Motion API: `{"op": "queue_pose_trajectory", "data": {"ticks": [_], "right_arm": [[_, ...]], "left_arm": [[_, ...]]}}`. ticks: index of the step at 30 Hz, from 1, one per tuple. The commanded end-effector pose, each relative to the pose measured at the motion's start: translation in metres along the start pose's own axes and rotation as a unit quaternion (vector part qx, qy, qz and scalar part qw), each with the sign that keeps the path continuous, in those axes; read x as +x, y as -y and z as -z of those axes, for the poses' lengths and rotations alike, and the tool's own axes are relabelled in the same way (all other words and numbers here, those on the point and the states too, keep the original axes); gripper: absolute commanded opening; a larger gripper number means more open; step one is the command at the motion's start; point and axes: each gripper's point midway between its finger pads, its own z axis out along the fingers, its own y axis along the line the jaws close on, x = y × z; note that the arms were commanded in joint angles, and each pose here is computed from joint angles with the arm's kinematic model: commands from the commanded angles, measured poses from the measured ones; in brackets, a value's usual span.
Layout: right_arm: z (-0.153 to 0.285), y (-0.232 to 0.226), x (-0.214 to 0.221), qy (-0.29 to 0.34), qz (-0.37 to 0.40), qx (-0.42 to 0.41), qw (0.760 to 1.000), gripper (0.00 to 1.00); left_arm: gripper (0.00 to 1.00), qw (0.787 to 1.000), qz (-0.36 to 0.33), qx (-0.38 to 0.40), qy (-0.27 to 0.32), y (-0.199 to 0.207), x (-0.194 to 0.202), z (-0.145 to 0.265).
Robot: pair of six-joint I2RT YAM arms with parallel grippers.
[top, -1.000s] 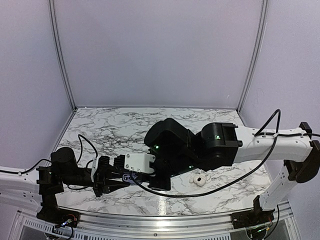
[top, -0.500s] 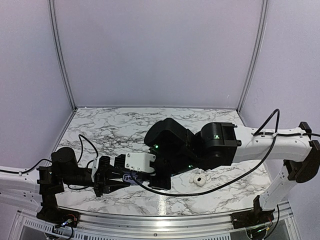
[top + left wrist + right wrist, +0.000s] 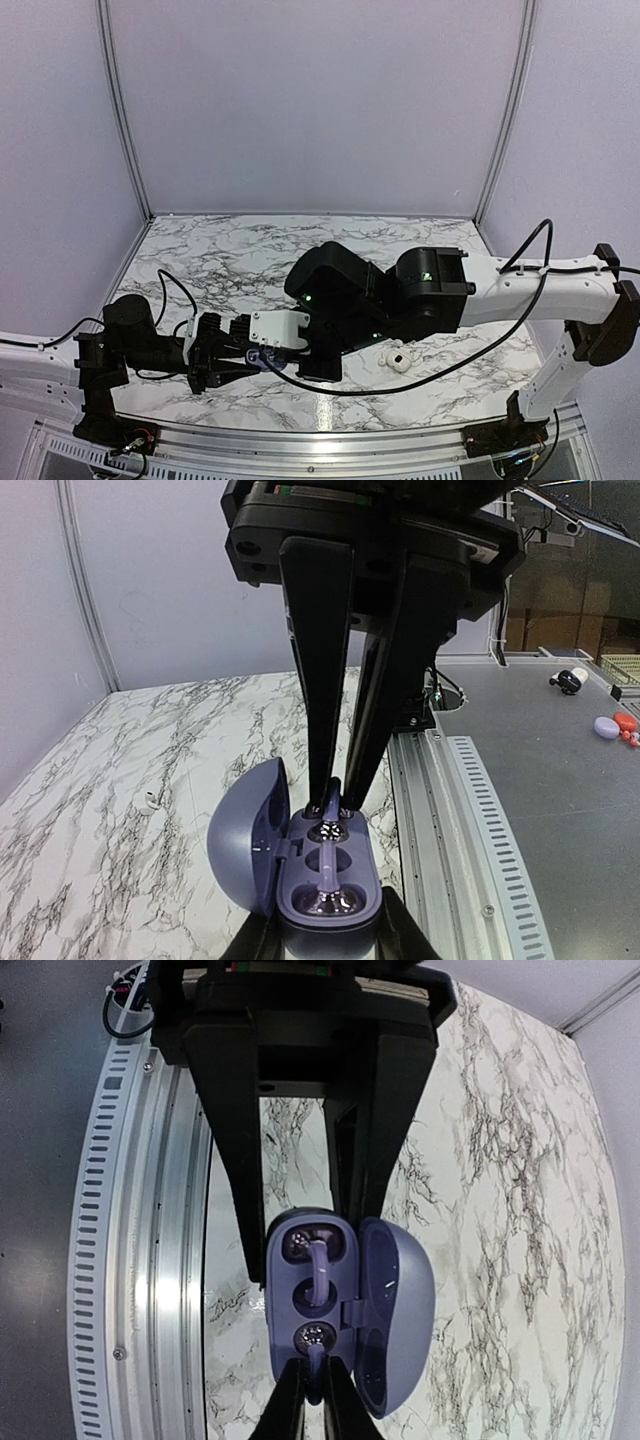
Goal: Insert the wireless bluetooth earbuds into the charging case
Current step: Adjust the right earbud in the right side groove of the charging case.
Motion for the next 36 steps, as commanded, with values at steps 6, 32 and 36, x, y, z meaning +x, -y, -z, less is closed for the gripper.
{"op": "queue_pose_trajectory", "data": {"ticks": [6,32,36], "right_arm": [[0.0,0.0,-0.004,0.001,-0.002,-0.006,1.0,0.05],[-0.005,-0.004,-0.003,0.001,-0.004,-0.016,1.0,0.11],[0.018,-0.002,-0.021,0.045,-0.003,-0.018,0.999,0.22]], "left_arm": [[0.0,0.999,-0.022,0.002,0.037,-0.001,-0.027,-0.001],[0.0,0.998,-0.02,-0.003,0.057,-0.001,-0.035,0.004],[0.0,0.998,-0.018,-0.008,0.056,-0.002,-0.033,0.005]]}}
